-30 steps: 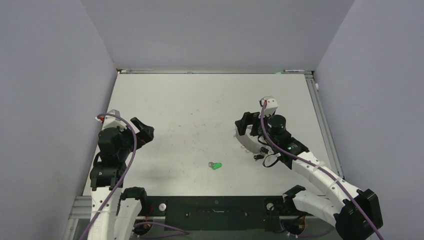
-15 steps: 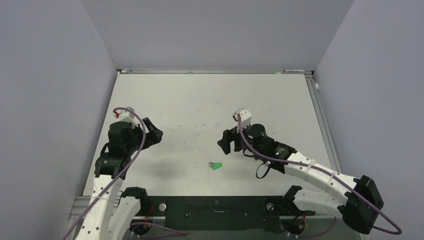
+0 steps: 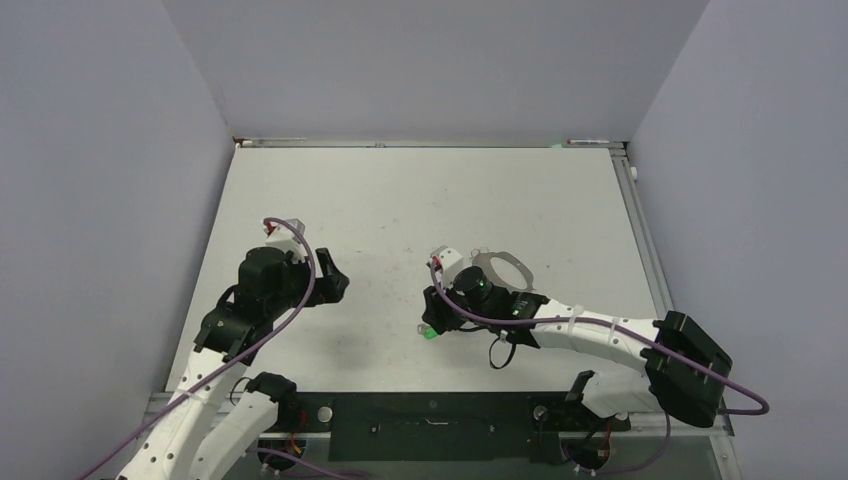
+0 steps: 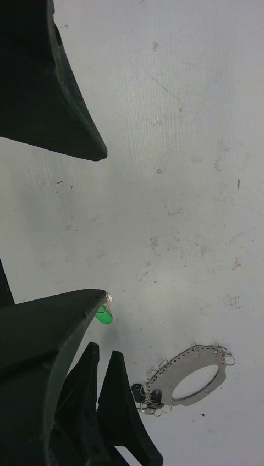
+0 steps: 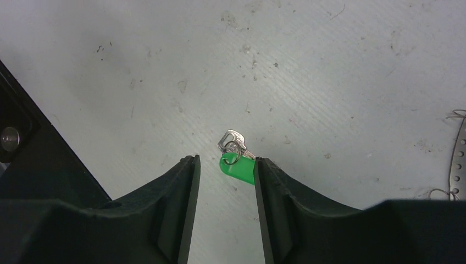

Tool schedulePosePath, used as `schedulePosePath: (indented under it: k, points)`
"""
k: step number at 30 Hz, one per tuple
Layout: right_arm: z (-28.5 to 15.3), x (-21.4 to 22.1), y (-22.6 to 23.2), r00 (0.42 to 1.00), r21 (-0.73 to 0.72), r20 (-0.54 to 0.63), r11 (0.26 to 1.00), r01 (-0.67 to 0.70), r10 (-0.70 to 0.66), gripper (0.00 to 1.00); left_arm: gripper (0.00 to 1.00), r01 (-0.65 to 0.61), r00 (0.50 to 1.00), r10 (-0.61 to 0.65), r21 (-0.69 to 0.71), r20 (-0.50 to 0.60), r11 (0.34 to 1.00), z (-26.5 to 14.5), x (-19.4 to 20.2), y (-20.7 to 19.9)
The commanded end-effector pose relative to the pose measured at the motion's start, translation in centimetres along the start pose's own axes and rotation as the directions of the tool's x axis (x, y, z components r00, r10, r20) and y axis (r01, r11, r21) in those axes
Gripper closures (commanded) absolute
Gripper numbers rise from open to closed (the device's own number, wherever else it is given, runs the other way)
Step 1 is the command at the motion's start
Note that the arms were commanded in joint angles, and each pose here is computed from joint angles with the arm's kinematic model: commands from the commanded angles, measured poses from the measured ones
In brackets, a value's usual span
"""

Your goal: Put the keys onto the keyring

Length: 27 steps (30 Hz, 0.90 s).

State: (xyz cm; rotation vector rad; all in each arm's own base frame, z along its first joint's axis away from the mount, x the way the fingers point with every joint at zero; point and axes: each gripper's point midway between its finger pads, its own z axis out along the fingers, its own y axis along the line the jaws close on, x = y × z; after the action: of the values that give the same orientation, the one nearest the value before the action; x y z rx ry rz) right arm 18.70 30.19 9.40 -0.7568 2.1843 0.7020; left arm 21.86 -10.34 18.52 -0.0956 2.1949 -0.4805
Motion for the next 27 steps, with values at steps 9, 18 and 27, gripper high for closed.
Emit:
schedulePosePath:
  k: [9, 18, 27]
  points:
    - [3.1, 1.6, 0.0, 0.998, -0.003, -0.048, 1.000, -0.031, 0.031, 0.62, 0.16, -0.035, 0.998, 0.032, 0.050, 0.056, 0.998, -0.5, -1.6, -1.2]
    - [4.4, 3.1, 0.1, 0.995, -0.016, -0.097, 0.999, -0.037, 0.036, 0.67, 0.16, -0.038, 0.997, 0.035, 0.054, 0.065, 0.998, -0.6, -1.8, -1.2]
    - [4.7, 4.1, -0.1, 0.992, -0.016, -0.119, 0.999, -0.047, 0.045, 0.72, 0.16, -0.040, 0.997, 0.036, 0.054, 0.066, 0.998, -0.6, -1.8, -1.2]
